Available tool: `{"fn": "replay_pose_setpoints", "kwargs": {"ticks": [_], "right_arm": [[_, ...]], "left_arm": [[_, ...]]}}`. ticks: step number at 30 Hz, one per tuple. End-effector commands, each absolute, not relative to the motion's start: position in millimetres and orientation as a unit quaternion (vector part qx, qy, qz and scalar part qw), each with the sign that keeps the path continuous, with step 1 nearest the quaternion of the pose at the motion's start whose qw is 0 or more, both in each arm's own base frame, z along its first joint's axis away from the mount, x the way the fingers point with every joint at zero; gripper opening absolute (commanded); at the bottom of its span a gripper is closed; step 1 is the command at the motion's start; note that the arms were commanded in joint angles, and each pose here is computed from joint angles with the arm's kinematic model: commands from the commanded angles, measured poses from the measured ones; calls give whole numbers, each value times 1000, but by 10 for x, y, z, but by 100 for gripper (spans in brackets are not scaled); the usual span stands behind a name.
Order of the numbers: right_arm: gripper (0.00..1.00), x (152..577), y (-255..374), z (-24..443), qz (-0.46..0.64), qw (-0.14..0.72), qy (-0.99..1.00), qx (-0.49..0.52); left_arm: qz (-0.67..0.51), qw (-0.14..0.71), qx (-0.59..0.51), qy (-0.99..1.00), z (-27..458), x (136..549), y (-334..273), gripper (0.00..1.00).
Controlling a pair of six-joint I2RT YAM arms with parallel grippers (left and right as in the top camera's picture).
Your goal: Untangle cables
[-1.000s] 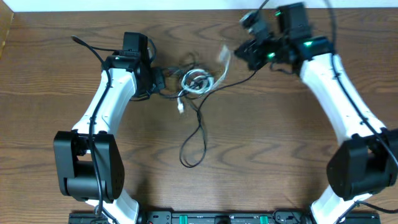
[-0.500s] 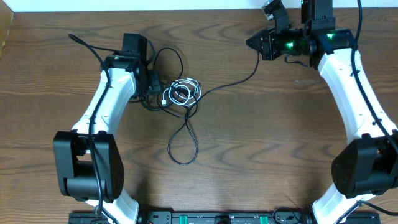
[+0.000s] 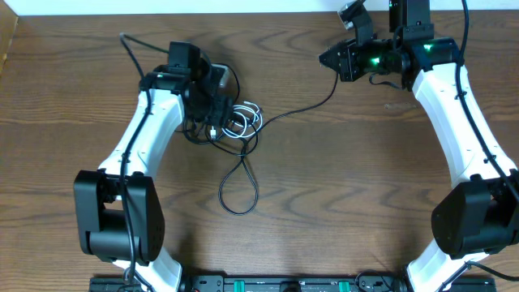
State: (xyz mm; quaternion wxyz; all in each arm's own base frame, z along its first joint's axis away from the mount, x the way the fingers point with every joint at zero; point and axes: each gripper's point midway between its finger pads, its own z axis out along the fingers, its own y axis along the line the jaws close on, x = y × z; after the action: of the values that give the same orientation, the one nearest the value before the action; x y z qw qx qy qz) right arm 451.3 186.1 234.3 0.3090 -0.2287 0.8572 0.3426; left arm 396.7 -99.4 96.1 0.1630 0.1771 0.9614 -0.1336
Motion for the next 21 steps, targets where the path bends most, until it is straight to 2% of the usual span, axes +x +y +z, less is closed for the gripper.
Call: {"fn": "replay_pose_setpoints", "kwargs": {"ticks": [1, 9, 15, 21], "right_arm": [[1, 4500, 1943, 2361, 332, 313, 855, -248], [1, 4480, 2035, 2323, 317, 312, 858, -257], [1, 4473, 2070, 2307, 315, 311, 858, -260], [1, 4459, 2108, 2285, 314, 308, 859, -263]], "left_arm": [[-119, 191, 280, 933, 1059, 4036, -1029, 66], [-97, 228, 303, 920, 934, 4326, -1037, 66], [-103, 194, 311, 925, 621, 4293, -1128, 63], [-111, 166, 307, 931, 281, 4287, -1201, 37]]}}
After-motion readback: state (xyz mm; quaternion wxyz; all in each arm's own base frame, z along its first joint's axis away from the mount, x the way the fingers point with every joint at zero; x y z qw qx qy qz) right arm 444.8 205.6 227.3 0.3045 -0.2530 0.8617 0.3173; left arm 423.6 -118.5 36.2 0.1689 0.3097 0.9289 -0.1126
